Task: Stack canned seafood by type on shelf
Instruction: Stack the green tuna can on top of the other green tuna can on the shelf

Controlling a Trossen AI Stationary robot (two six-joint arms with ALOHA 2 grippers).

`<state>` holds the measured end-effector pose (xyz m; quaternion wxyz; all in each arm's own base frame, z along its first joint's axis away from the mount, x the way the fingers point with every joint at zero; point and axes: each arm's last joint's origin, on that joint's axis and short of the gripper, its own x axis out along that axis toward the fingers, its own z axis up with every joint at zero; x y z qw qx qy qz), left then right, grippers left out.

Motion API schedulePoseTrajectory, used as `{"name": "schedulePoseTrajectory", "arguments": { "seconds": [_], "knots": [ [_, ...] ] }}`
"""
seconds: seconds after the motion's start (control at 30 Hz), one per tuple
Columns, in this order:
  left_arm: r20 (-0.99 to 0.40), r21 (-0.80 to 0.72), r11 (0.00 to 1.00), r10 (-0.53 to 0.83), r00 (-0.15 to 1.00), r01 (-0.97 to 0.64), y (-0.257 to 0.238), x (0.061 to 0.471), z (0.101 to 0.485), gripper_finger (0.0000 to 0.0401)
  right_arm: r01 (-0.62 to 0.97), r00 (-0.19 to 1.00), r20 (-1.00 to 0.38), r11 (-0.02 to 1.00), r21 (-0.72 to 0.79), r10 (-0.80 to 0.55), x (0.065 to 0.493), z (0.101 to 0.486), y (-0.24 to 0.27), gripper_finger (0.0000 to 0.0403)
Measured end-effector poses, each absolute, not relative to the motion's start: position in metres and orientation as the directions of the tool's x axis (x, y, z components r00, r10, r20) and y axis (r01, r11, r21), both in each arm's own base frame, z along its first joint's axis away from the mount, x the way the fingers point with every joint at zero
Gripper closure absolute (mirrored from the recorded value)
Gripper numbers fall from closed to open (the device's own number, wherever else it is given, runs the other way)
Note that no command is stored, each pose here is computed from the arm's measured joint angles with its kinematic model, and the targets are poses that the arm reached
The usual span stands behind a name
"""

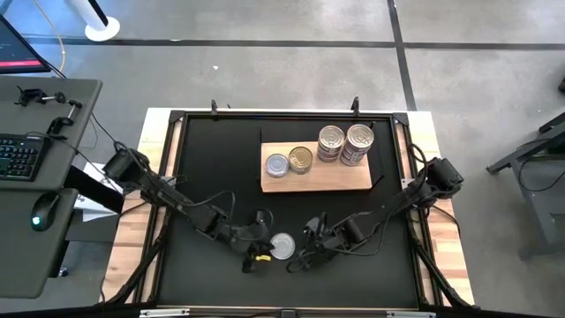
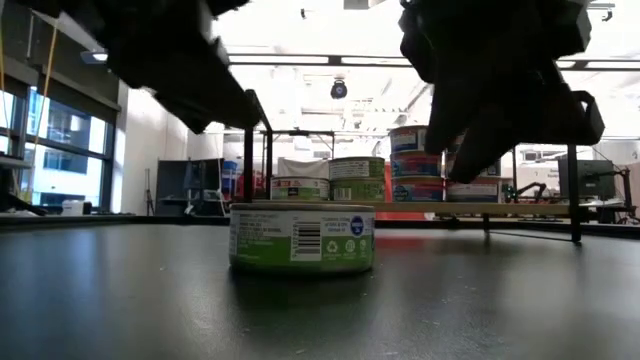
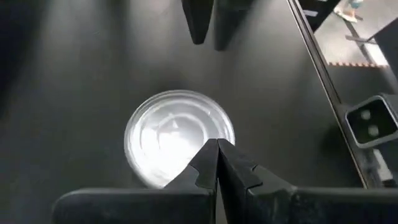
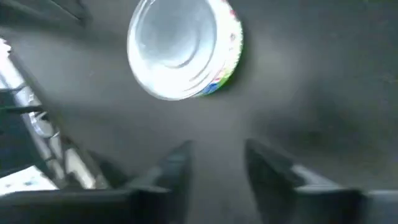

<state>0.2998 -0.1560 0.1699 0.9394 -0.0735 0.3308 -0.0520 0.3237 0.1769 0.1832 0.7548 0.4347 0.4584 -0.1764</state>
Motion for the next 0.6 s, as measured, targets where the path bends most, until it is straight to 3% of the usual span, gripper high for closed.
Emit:
{"name": "schedulePoseTrajectory", "arguments": {
  "seconds": [0.07,0.13,0.4,0.6],
  "knots": [
    [-0.580,-0.165,0.984,-0.150,0.801,0.065,-0.153,0.293,0.173,0.0401,0.666,0.526,-0.844,0.565,0.487,0.107,0.324,0.183,0.176,0.0349],
    [-0.541,-0.167,0.983,-0.152,0.827,0.071,-0.151,0.288,0.171,0.0401,0.655,0.539,-0.837,0.578,0.486,0.093,0.327,0.183,0.174,0.0386],
    [-0.531,-0.148,0.983,-0.171,0.830,0.108,-0.157,0.282,0.134,0.0401,0.718,0.499,-0.866,0.550,0.426,0.020,0.341,0.165,0.149,0.0399],
    [-0.540,-0.092,0.995,-0.070,0.839,0.024,-0.157,0.287,0.120,0.0401,0.737,0.469,-0.883,0.551,0.390,-0.002,0.344,0.159,0.139,0.0402]
  ]
}}
